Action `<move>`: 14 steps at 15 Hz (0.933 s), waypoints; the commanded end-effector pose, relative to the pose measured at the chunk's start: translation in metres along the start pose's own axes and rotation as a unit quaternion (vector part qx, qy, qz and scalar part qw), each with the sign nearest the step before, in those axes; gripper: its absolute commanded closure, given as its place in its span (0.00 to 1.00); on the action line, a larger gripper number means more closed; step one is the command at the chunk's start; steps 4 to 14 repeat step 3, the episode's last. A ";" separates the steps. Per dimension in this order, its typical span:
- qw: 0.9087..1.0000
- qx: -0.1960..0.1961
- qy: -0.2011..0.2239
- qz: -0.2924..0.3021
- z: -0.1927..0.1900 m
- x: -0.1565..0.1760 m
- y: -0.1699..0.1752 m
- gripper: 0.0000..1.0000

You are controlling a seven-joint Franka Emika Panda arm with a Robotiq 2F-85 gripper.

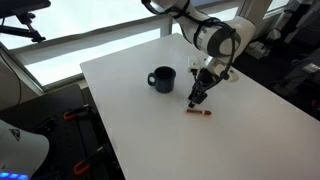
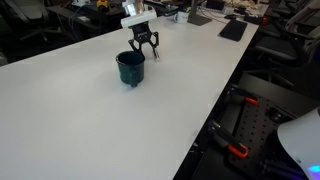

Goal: Remove the marker from the cup

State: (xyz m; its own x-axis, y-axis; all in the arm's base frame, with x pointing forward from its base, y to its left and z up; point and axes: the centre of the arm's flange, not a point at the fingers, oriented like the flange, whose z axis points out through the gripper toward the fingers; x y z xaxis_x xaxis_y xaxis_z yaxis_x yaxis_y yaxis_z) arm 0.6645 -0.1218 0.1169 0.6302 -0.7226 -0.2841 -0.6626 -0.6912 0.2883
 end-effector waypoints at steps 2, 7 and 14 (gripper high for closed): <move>1.000 -0.011 0.005 -0.001 0.001 -0.004 -0.001 0.01; 1.000 -0.001 0.000 0.000 0.001 0.000 0.000 0.17; 1.000 -0.001 0.000 0.000 0.001 0.000 0.000 0.17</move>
